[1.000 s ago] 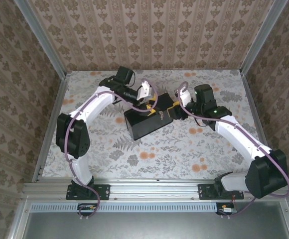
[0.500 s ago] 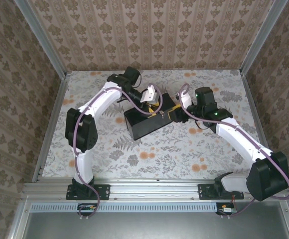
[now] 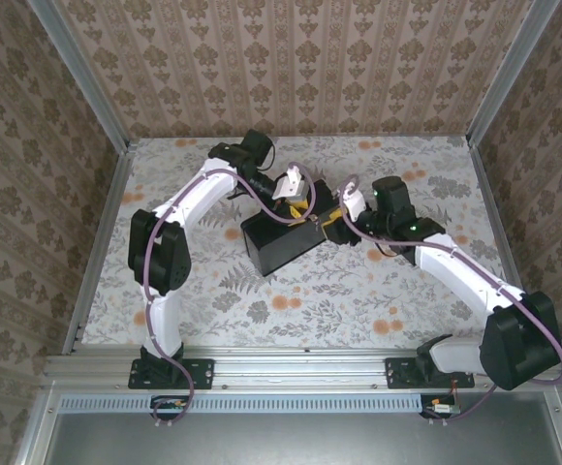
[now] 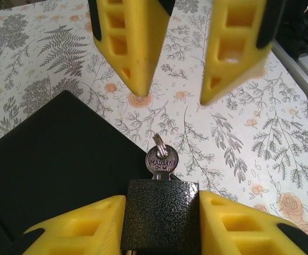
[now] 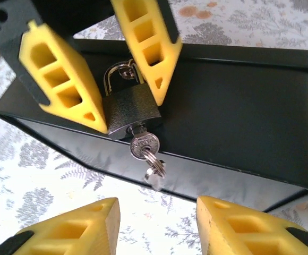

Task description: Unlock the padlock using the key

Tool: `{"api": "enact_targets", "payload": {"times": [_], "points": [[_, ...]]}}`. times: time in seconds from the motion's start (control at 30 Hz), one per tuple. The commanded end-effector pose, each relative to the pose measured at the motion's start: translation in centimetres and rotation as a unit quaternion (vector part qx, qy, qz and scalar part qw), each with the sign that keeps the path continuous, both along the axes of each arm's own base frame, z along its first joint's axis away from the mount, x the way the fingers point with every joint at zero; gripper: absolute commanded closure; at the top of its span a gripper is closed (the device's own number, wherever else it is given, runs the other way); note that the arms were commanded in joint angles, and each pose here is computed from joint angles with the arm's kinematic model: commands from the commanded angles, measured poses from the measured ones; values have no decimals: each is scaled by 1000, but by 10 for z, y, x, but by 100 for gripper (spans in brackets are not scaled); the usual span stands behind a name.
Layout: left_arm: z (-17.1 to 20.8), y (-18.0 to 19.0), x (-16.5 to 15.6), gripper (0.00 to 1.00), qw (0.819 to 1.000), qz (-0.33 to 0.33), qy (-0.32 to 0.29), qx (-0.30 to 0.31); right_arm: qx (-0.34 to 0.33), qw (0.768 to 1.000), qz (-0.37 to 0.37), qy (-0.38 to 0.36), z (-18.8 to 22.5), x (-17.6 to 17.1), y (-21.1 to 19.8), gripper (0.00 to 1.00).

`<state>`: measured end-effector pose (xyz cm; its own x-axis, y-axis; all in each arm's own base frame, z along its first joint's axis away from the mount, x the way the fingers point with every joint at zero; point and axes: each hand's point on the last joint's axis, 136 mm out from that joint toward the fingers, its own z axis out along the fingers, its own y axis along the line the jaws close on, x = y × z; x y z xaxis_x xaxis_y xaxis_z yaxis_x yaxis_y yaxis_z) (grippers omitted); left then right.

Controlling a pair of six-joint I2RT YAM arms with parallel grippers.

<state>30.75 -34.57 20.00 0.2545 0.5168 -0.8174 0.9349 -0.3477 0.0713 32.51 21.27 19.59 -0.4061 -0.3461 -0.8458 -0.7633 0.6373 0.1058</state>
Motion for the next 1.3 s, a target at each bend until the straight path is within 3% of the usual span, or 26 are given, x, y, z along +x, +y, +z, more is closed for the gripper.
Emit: {"api": "enact_targets", "payload": {"times": [0.0,0.1,0.3,1.27], "points": [[-17,0,-4,65,1000,-5,23,17,-43,992,21,-121,17,5,3,58],[-18,1,-3,68,1000,-3,25,18,-71,981,26,-179,18,8,4,59],[-11,2,-5,73,999,-2,34,3,-88,973,20,-214,21,18,4,57],[7,10,-6,74,997,-2,71,-44,-99,965,59,-236,15,21,35,65]]}}
